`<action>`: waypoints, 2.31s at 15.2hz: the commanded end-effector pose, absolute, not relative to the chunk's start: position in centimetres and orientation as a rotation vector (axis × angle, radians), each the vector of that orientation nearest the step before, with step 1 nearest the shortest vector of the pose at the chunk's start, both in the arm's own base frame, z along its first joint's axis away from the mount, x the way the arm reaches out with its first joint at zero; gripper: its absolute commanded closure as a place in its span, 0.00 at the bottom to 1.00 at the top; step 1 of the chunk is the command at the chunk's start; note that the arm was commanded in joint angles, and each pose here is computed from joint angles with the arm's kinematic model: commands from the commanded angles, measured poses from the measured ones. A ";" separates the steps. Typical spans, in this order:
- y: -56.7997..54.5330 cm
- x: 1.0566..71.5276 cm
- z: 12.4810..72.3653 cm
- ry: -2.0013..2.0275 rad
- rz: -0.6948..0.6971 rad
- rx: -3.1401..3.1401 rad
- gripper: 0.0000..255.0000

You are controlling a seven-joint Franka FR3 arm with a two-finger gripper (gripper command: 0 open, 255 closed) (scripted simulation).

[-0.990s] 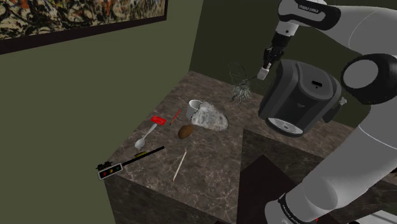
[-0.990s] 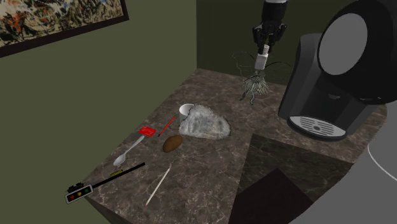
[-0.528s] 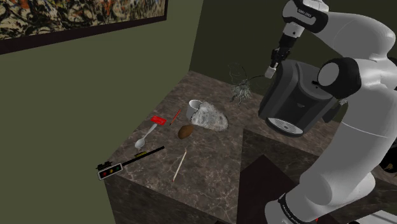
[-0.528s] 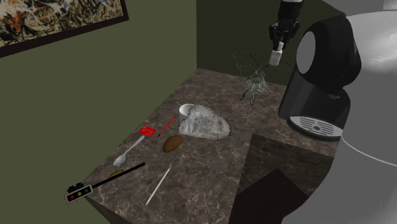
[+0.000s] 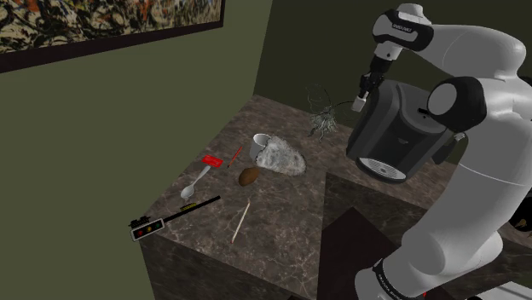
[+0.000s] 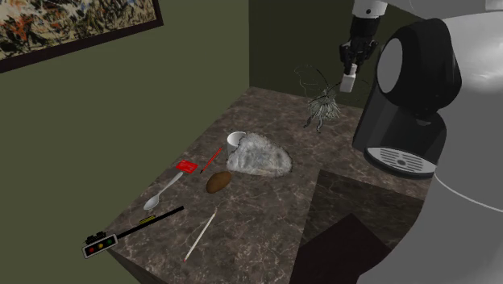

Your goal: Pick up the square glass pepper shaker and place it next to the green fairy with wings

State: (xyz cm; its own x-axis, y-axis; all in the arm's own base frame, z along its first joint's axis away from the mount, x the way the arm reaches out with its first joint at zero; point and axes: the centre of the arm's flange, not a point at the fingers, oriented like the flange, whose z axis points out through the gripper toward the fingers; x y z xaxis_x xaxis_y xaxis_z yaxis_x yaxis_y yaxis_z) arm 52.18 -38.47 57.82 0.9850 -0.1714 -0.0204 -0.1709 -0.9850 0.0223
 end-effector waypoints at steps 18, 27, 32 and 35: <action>-38.4 52.1 47.8 -0.268 -0.034 3.109 1.00; -38.4 52.1 43.0 -0.268 -0.034 3.109 1.00; -38.4 52.1 40.4 -0.268 -0.034 3.109 1.00; -38.4 52.1 38.8 -0.268 -0.034 3.109 1.00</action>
State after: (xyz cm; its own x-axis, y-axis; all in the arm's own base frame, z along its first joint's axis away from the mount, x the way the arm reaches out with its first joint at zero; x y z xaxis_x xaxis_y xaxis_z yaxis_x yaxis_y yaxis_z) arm 52.07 -38.39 39.26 0.9850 -0.1713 -0.0202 -0.1709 -0.9850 0.0223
